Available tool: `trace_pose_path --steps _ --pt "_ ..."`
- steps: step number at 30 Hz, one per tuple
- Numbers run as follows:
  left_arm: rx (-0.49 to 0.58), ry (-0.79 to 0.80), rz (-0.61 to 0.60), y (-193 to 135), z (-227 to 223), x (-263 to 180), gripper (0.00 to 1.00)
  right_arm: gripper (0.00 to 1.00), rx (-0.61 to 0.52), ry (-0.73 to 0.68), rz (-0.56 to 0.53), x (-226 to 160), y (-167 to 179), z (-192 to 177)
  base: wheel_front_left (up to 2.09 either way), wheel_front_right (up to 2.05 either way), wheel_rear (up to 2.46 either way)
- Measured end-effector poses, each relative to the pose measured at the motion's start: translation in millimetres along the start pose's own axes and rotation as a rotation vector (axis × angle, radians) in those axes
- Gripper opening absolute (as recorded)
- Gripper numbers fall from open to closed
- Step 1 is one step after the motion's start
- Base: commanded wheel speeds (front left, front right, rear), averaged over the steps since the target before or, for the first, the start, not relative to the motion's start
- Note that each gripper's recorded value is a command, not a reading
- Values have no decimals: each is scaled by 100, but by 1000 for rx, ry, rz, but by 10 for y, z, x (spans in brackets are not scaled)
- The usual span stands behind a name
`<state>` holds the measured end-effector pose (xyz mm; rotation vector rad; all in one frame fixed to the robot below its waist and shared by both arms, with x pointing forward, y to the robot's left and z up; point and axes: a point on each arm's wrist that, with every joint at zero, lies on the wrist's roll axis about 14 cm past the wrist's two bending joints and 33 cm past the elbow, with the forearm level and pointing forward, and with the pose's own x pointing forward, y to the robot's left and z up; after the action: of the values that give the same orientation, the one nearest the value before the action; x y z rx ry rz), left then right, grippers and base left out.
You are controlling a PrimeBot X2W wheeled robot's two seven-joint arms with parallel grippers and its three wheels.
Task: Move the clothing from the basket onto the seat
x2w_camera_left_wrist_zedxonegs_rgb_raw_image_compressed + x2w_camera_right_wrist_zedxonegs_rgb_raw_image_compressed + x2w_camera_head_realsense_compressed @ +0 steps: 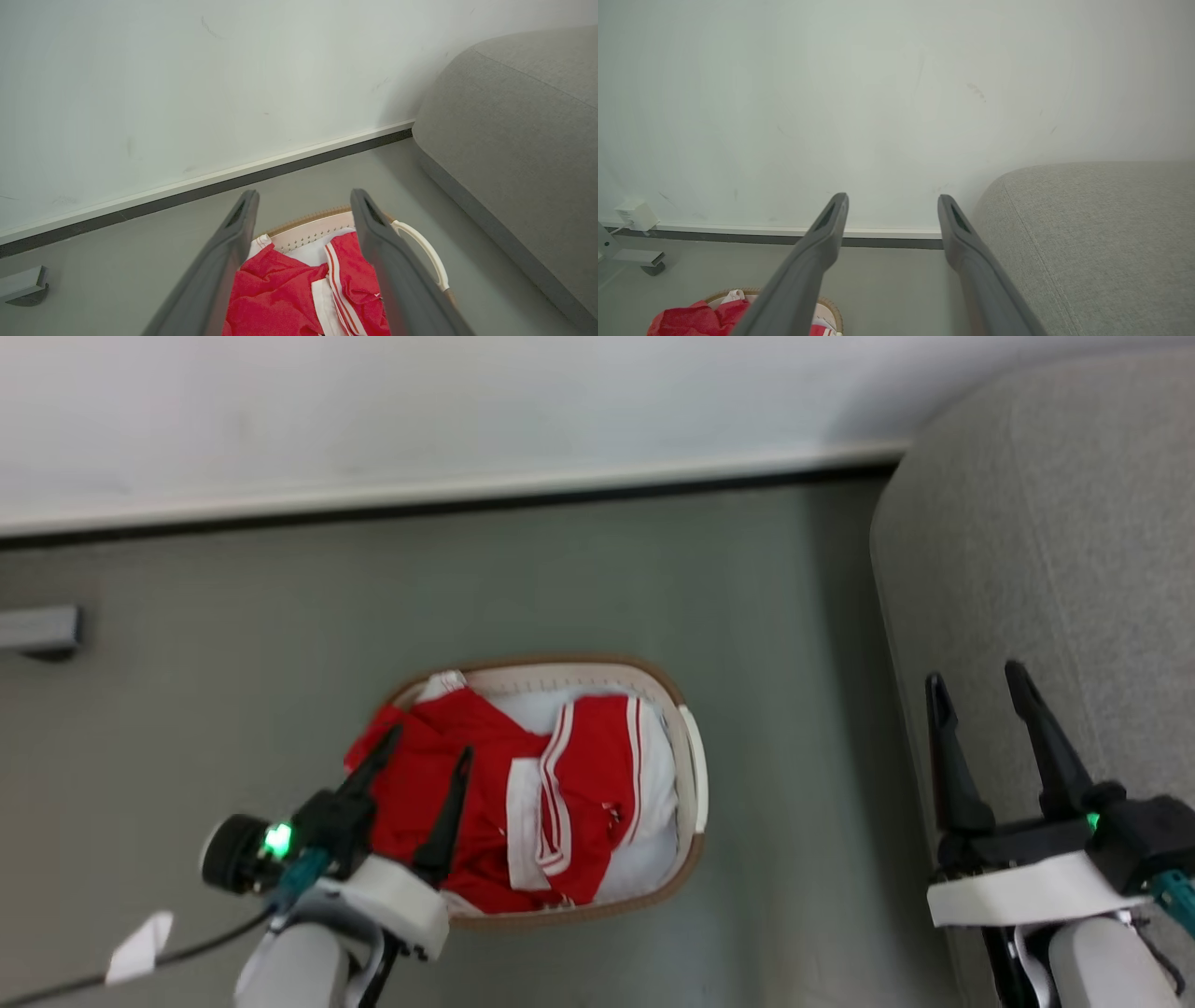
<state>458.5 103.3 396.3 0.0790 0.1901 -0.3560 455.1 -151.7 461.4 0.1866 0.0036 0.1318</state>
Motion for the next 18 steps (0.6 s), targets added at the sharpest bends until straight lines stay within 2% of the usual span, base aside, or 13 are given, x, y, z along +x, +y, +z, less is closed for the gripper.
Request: trace_pose_path --steps 5,12,18 --pt "26 134 -107 -165 -528 385 100 100 9 31 -17 200 -124 -224 0 0 0" --pt "6 290 -228 -471 -1205 792 100 100 3 86 -66 300 -371 -551 0 0 0" --pt "-117 383 -257 -708 -1622 1033 100 100 -16 117 -96 333 -539 -739 0 0 0"
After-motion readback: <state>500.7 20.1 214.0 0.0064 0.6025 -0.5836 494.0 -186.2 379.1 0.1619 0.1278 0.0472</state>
